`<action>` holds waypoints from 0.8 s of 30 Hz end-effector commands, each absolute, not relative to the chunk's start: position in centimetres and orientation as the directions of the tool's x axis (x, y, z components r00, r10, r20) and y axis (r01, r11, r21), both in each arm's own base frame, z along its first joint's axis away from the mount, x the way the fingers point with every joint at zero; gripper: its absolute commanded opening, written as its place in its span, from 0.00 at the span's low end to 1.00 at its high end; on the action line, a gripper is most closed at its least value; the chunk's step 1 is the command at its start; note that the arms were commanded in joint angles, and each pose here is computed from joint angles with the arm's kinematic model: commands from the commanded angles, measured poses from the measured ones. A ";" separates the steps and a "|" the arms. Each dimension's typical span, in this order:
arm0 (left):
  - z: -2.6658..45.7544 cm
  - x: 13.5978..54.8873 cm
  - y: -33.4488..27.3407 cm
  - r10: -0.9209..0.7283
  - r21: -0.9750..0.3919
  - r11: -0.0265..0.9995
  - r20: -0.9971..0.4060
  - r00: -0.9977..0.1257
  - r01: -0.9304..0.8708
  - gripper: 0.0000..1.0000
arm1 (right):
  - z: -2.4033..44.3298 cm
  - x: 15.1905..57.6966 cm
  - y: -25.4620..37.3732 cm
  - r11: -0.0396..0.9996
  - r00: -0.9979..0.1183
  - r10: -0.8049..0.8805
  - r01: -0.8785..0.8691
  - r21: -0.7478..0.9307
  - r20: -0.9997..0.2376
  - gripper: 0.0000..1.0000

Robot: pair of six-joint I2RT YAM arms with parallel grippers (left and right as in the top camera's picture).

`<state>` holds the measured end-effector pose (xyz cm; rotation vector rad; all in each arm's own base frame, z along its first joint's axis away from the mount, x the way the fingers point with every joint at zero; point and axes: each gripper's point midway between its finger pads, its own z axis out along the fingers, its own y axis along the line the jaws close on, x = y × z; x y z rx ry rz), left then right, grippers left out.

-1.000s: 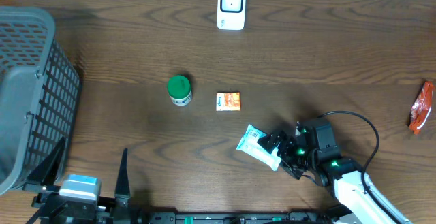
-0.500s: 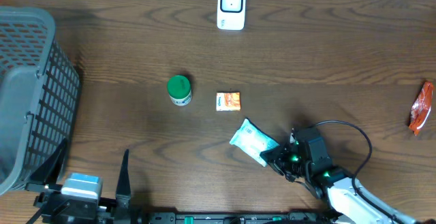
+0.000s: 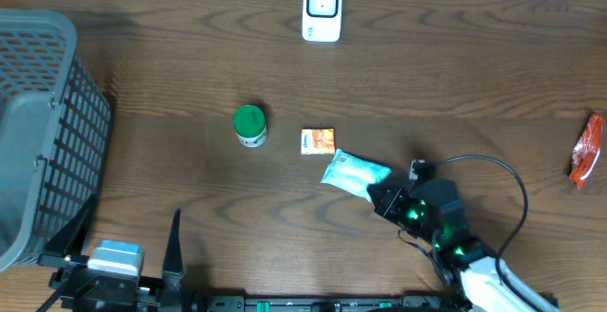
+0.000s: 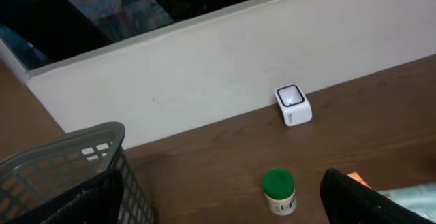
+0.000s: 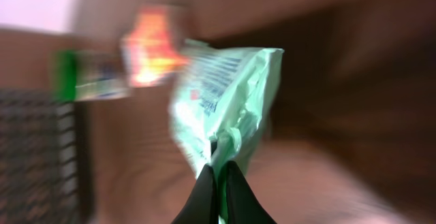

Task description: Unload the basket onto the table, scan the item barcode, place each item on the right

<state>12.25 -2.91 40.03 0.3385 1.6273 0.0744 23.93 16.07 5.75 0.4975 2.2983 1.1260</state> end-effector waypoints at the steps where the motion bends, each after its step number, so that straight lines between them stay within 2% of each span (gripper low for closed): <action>1: 40.0 12.0 -3.2 0.267 0.255 0.948 -0.963 -0.038 0.190 0.93 | 12.4 23.8 18.5 0.493 -0.800 0.427 -0.184 0.850 -0.421 0.02; 5: 39.4 11.9 -3.2 0.265 0.249 0.948 -0.962 -0.060 0.196 0.93 | 15.2 23.3 18.5 0.449 -0.773 0.430 -0.266 0.853 -0.467 0.01; 9: 39.4 11.9 -3.2 0.265 0.248 0.948 -0.962 -0.064 0.197 0.92 | 13.4 22.9 17.7 0.489 -0.796 0.438 -0.179 0.854 -0.418 0.04; 13: 39.4 11.9 -3.2 0.265 0.248 0.948 -0.962 -0.064 0.197 0.93 | 7.9 20.6 16.7 0.552 -0.874 0.440 0.081 0.830 -0.208 0.95; 14: 39.4 11.9 -3.2 0.265 0.248 0.948 -0.962 -0.064 0.197 0.92 | 6.9 20.0 16.7 0.563 -0.885 0.436 0.126 0.817 -0.164 0.99; 17: 39.4 11.9 -3.2 0.265 0.248 0.948 -0.962 -0.064 0.197 0.92 | 5.4 19.4 16.7 0.600 -0.894 0.427 0.166 0.782 -0.138 0.99; 19: 39.4 11.9 -3.2 0.265 0.248 0.948 -0.962 -0.064 0.197 0.92 | 4.0 19.8 15.9 0.628 -0.866 0.484 0.242 0.739 -0.128 0.99; 24: 39.3 11.9 -3.2 0.265 0.248 0.949 -0.962 -0.068 0.198 0.92 | 1.3 20.6 14.5 0.602 -0.768 0.637 0.444 0.663 -0.065 0.99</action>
